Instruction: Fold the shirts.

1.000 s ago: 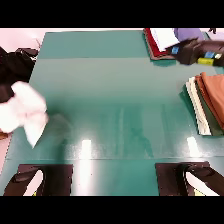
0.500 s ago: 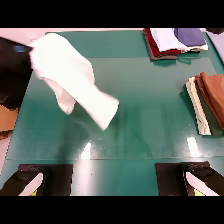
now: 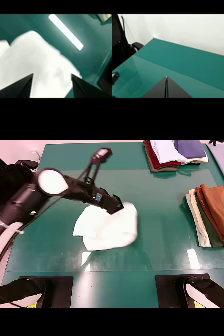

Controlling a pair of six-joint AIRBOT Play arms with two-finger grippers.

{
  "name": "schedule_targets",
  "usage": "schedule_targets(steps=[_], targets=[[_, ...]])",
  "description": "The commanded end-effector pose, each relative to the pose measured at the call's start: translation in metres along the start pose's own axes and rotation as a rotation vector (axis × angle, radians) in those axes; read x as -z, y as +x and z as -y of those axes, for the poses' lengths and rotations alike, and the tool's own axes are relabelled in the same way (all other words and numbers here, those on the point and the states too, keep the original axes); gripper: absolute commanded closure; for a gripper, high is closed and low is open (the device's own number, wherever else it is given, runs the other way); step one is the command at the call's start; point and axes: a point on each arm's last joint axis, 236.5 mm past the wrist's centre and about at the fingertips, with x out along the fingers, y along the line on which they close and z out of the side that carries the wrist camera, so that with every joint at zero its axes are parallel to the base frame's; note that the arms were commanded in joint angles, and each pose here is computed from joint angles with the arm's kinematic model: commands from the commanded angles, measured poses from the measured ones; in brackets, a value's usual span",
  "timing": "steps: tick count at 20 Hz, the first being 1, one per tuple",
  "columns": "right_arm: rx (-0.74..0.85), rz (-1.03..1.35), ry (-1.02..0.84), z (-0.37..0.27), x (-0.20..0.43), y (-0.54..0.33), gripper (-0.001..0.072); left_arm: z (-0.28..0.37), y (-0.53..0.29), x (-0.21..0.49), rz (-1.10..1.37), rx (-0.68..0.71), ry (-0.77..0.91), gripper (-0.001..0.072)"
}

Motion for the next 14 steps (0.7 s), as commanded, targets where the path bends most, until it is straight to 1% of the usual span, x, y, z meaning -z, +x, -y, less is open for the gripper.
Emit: schedule_targets(steps=[1,4,7,10,14], targets=[[-0.004,-0.008,0.001,-0.001,0.002,0.0,0.0697,-0.053,0.006,0.005,-0.03,-0.081,-0.065,0.0138],[-0.009,-0.024,0.001,-0.002,0.006,0.0,0.0697,-0.149,-0.033,0.012,-0.011,-0.214,-0.267,0.0138],[-0.01,-0.047,0.009,-0.001,0.014,0.003,0.0696,-0.223,-0.053,0.052,-0.027,-0.307,-0.437,0.0138],[-0.008,-0.076,0.028,0.004,0.028,0.009,0.0697,-0.246,-0.034,0.117,-0.15,-0.314,-0.56,0.0138],[-0.002,-0.108,0.061,0.01,0.046,0.016,0.0697,-0.246,0.006,0.175,-0.275,-0.244,-0.688,0.0139]])
